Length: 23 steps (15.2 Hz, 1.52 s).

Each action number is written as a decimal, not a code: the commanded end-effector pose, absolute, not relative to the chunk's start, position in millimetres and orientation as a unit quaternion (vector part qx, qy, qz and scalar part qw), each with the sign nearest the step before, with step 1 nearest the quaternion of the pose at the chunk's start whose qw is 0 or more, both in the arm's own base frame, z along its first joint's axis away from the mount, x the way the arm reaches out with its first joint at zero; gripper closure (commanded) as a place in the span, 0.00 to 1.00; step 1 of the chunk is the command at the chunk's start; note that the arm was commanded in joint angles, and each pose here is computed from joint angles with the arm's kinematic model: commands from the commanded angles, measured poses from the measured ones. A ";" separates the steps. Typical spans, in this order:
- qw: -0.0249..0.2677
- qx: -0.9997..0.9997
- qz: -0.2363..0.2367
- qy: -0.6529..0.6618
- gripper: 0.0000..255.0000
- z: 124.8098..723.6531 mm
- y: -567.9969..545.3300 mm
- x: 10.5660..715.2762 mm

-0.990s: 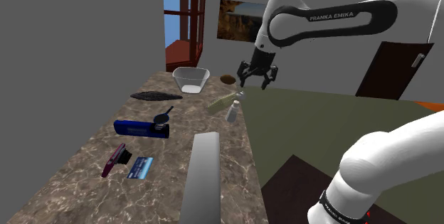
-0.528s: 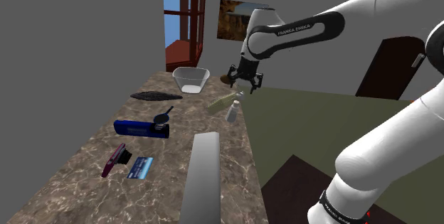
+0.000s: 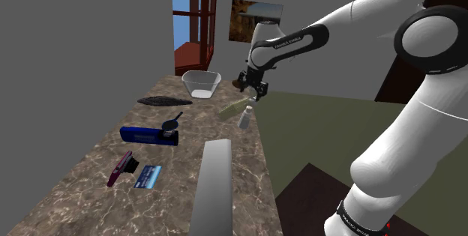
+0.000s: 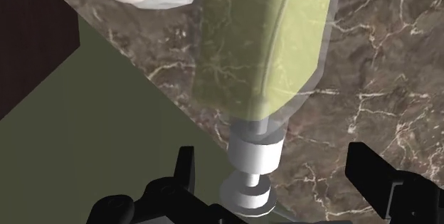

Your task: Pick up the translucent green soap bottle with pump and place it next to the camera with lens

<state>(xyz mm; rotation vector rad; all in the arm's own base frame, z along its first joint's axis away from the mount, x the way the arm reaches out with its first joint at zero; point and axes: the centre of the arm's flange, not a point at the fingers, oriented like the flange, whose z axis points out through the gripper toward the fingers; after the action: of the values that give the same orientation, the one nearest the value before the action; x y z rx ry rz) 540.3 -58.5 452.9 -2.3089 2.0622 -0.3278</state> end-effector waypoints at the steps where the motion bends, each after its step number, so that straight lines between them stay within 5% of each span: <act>1: 0.015 -0.734 -0.106 0.671 0.00 442.9 -61.2 543.9; 14: 0.015 -0.734 -0.106 0.671 0.00 414.2 -64.7 549.0; 15: 0.015 -0.734 -0.106 0.671 1.00 414.2 -64.7 549.0; 23: 0.015 -0.734 -0.106 0.671 1.00 414.0 -64.8 548.9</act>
<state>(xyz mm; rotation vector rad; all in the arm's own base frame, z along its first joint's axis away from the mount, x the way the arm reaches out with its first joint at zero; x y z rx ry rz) 549.0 -64.8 414.4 -2.2842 2.0876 -0.3312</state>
